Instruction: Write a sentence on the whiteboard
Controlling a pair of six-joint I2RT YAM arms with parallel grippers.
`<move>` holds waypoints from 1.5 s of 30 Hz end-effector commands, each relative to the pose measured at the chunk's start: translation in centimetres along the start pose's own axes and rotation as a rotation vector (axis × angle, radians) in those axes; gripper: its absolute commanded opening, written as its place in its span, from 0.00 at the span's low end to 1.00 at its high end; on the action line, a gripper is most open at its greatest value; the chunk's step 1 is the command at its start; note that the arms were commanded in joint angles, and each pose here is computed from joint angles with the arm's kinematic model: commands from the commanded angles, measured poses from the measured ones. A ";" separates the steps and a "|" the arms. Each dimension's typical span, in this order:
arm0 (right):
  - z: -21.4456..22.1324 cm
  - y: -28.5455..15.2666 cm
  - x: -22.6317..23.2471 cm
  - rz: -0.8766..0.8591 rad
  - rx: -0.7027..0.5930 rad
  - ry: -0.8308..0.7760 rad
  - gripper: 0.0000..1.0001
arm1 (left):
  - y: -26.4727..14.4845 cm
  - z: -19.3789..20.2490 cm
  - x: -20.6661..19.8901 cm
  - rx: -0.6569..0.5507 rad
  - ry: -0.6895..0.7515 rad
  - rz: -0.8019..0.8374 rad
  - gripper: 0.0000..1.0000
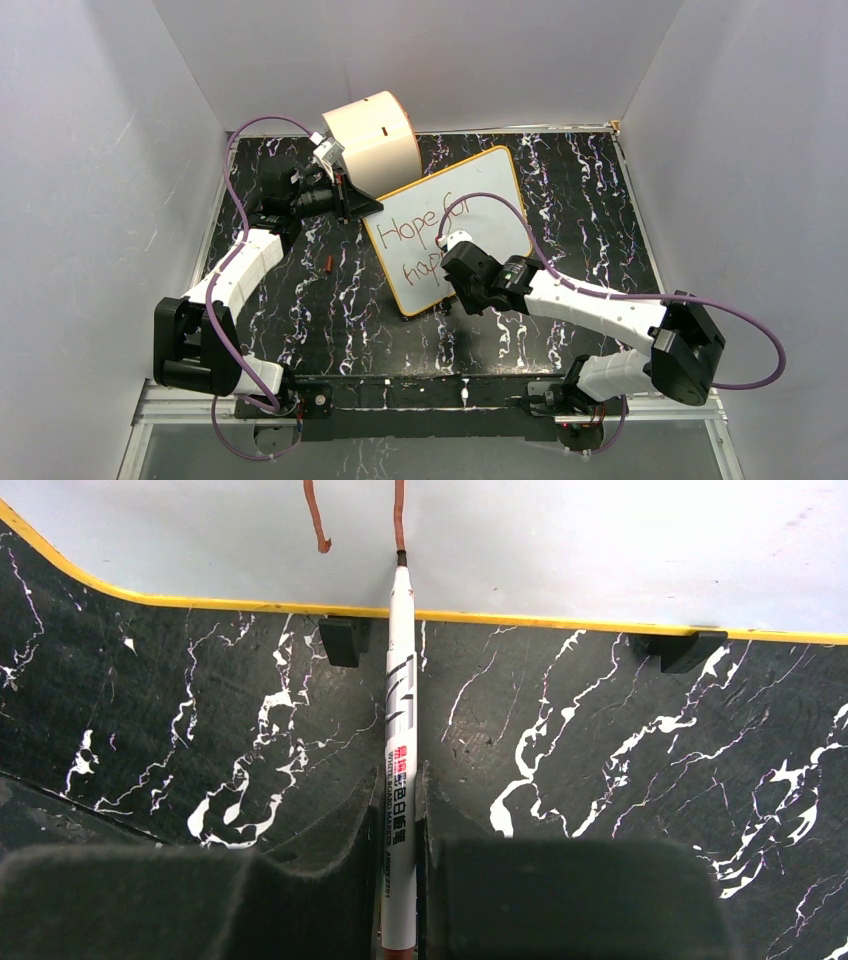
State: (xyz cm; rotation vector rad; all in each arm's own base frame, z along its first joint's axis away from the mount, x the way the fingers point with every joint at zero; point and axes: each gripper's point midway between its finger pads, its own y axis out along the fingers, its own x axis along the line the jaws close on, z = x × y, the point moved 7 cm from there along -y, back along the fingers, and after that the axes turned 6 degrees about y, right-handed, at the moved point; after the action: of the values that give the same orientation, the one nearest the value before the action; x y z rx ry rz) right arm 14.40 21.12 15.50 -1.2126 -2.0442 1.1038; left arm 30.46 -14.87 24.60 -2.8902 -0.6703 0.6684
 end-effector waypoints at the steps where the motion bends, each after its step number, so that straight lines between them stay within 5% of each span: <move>1: -1.1 -0.4 0.3 -0.022 -0.046 0.023 0.00 | 0.6 2.5 0.9 0.082 -0.032 -0.047 0.00; 11: -5.0 -3.0 -0.2 -0.030 -0.317 0.045 0.00 | 0.6 2.4 0.8 0.080 -0.035 -0.049 0.00; 45: -5.9 -1.8 -1.2 0.026 -0.314 0.069 0.00 | 0.5 2.3 0.8 0.081 -0.035 -0.049 0.00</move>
State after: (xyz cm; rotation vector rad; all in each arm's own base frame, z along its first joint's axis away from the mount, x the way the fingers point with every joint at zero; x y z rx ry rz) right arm 17.10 21.65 18.38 -1.3257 -2.2082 0.8887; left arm 30.48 -14.86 24.62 -2.8876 -0.6739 0.6704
